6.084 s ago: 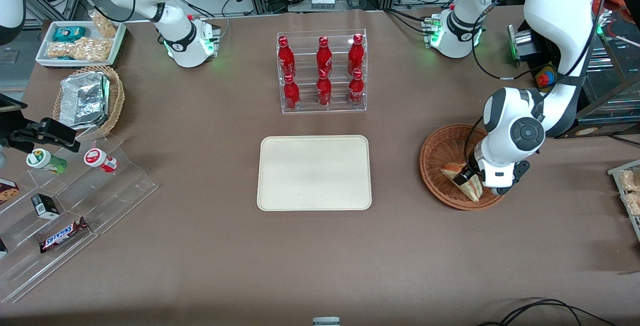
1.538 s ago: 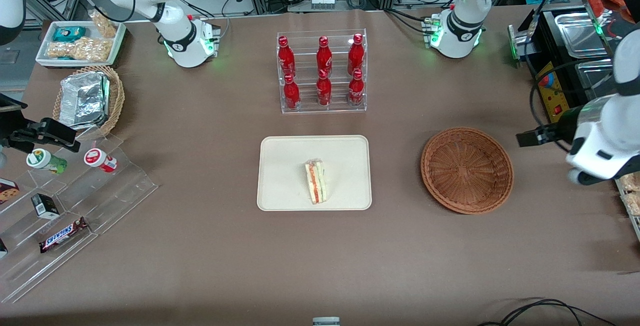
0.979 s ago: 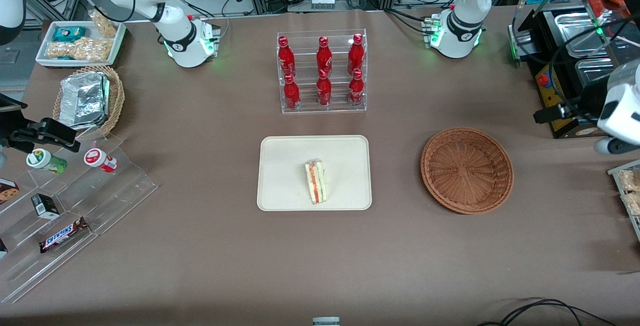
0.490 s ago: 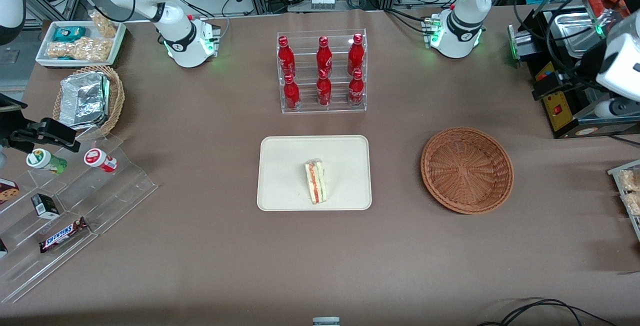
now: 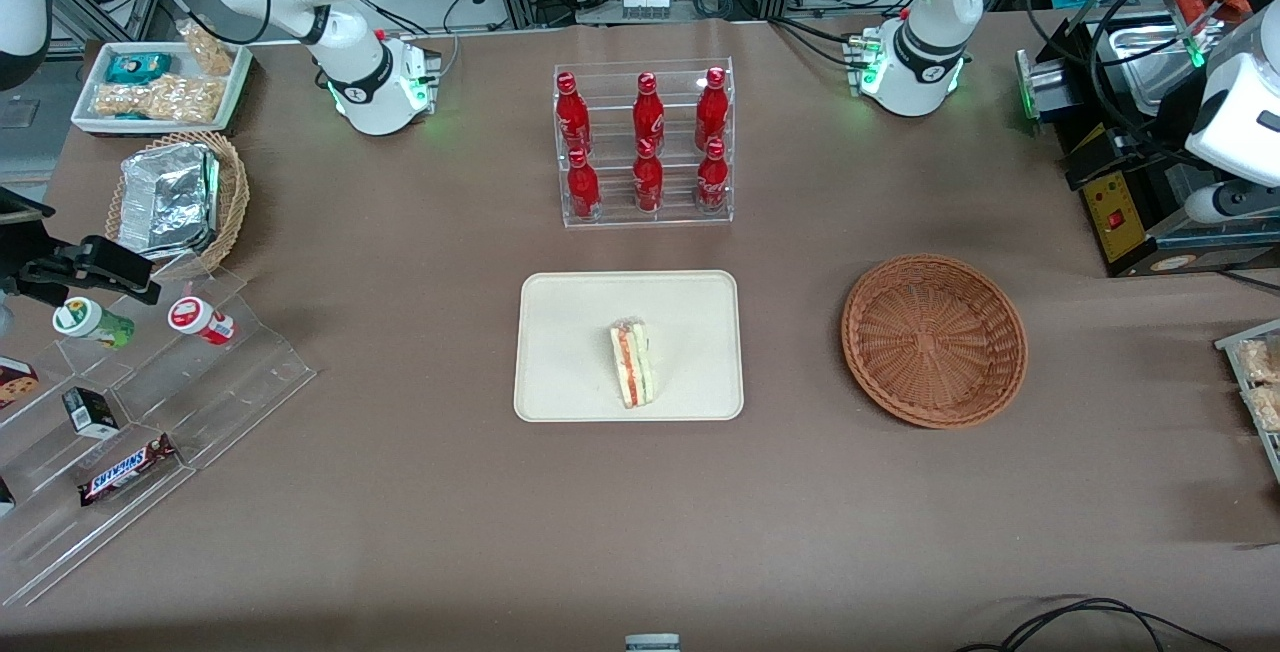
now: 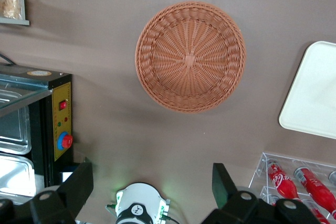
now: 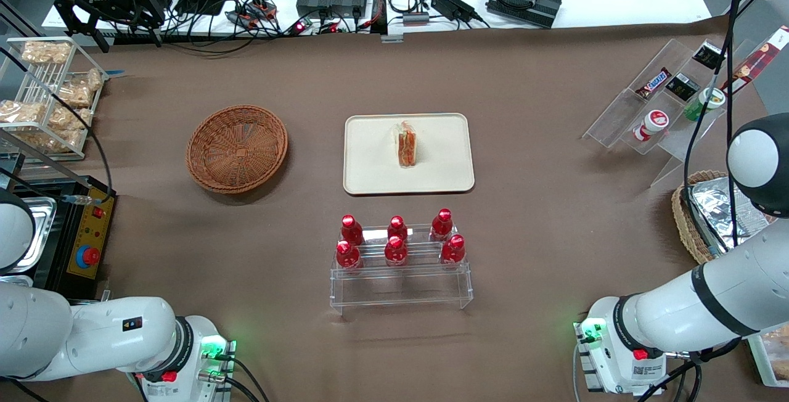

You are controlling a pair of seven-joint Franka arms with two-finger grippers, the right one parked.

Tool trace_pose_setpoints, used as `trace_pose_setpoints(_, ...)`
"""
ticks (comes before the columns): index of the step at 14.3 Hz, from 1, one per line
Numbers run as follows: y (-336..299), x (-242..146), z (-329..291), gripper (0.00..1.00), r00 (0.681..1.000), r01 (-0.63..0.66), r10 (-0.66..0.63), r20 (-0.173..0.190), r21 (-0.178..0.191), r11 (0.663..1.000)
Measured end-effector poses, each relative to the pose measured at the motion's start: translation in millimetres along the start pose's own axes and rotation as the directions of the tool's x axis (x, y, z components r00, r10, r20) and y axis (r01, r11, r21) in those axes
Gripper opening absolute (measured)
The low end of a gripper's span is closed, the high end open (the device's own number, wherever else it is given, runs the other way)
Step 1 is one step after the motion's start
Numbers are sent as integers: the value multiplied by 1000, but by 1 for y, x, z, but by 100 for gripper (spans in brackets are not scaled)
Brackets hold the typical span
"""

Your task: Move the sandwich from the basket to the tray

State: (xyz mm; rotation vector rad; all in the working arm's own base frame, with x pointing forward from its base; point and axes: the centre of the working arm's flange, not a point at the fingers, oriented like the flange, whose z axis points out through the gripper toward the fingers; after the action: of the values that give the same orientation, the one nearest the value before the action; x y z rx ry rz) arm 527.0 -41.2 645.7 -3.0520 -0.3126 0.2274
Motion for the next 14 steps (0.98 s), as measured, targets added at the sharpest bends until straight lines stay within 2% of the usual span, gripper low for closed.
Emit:
trace_pose_setpoints(3, 0, 1, -1, 100, 1000, 0, 0, -13, -4, 1000)
trace_pose_setpoints(14, 3, 2, -1, 100, 1000, -6, 6, -15, -4, 1000)
